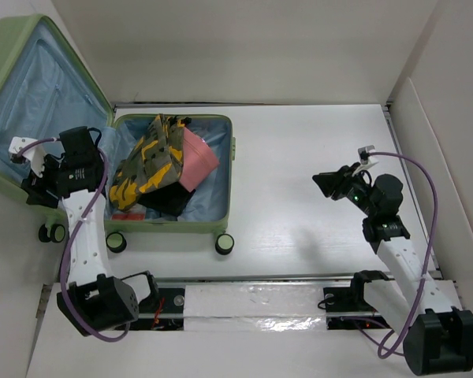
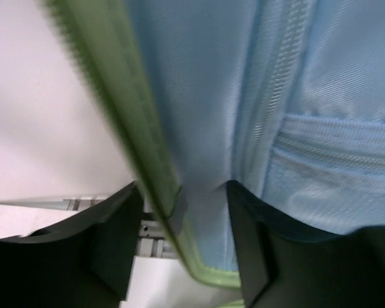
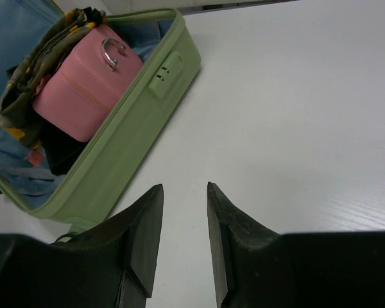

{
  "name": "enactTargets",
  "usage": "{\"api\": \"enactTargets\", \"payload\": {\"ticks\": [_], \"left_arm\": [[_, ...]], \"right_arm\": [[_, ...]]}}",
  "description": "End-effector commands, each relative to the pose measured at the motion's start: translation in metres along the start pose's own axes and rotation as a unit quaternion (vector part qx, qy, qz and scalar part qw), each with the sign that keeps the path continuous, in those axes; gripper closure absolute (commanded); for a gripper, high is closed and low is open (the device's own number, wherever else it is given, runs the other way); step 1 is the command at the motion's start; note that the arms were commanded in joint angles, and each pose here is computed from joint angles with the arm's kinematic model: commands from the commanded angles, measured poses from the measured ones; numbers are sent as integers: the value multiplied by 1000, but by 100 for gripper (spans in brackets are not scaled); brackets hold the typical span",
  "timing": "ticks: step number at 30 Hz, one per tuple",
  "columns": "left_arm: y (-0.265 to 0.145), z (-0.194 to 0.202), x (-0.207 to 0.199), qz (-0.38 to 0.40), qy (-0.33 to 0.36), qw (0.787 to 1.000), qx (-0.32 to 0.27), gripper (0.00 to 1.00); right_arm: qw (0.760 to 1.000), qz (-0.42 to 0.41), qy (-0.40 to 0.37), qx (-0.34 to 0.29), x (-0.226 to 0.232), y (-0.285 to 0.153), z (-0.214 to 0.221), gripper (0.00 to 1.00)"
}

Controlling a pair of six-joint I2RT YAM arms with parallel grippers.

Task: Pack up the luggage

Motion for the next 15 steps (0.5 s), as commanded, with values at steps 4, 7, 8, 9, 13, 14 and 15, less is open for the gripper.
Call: {"api": "enactTargets", "payload": {"ticks": [4,7,8,9,13,14,15], "left_arm": [[30,-11,-5,-20,-37,999,14,56],[30,-7,-11,-1,-26,1000,17,62],[30,-9,-11,0,-26,1000,16,67],[28,-10,-12,9,-29,999,18,78],[4,-14,-24,49,-10,999,-11,100],[-13,-6,-34,87,30,996,-19,100],[-25,-11,-31,104,29,994,-32,100]], "right_arm": [[999,14,-31,-30,3,0,-22,61],[999,11,-32,-30,4,0,-22,61],[999,9,-29,-27,3,1,-21,61],[999,3,-28,-21,6,3,-18,61],[1000,-3,-24,-13,6,7,-15,61],[1000,0,-24,-14,5,7,-15,61],[1000,3,-23,-13,4,8,-14,61]]}}
Point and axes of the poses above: each gripper's point midway between its finger pads, its own y axis out along the fingers, its own x axis along the line the jaws close on, z = x × y, the point moved 2 cm from there along -y, back along the fingers, and after that the axes turned 5 degrees about y, right-handed, at the moved point
